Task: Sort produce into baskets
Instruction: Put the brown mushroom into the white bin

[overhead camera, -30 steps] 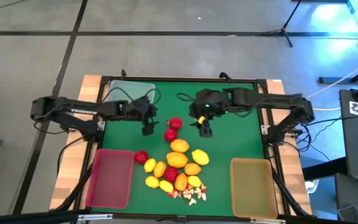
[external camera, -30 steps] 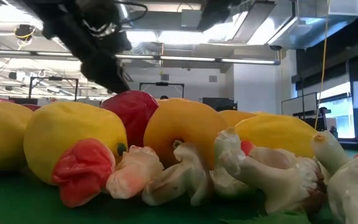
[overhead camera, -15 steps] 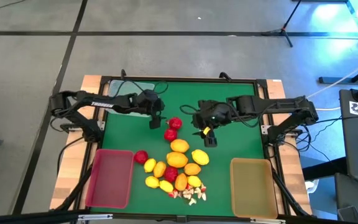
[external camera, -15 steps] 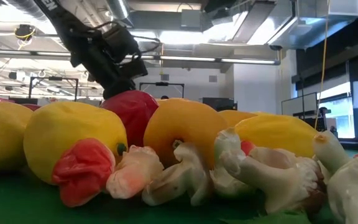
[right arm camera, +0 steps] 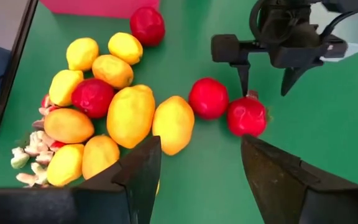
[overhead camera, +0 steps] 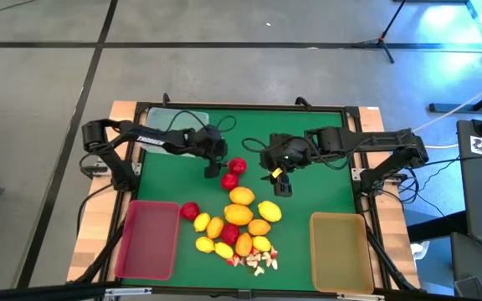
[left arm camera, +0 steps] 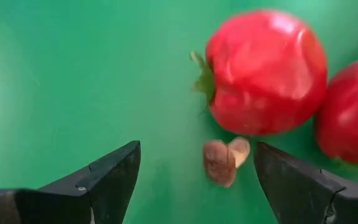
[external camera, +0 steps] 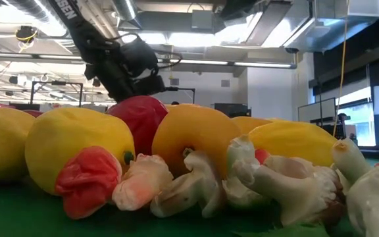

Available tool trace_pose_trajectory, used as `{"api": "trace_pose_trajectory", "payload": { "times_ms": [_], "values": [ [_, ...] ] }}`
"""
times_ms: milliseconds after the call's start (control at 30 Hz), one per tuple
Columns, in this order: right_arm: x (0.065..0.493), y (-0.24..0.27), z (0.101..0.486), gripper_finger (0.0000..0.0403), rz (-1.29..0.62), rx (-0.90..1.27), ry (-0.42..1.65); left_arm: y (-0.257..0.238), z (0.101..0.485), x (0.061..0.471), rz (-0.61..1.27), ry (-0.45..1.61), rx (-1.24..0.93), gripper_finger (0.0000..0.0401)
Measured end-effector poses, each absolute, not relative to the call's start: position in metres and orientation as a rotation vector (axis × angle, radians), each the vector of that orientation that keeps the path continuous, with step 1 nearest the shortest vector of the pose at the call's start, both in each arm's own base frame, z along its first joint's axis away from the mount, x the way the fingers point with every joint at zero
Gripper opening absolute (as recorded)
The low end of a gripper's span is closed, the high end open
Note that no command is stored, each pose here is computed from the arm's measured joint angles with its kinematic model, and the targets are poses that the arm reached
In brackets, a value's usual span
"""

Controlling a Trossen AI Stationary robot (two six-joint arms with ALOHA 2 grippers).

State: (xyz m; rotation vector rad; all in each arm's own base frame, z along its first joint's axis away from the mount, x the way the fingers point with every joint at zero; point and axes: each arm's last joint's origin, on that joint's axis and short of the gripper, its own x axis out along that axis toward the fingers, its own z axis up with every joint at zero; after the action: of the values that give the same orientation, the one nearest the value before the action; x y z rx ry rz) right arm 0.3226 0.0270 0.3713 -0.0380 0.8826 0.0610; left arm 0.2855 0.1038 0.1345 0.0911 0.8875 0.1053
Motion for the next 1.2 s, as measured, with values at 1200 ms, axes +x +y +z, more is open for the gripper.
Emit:
{"api": "trace_pose_trajectory", "payload": {
  "times_ms": [1200],
  "values": [
    [0.323,0.028,0.372,0.0221,0.052,0.004,0.877,0.105,0.109,0.289,0.091,0.939,-0.014,0.0186]
  ]
}}
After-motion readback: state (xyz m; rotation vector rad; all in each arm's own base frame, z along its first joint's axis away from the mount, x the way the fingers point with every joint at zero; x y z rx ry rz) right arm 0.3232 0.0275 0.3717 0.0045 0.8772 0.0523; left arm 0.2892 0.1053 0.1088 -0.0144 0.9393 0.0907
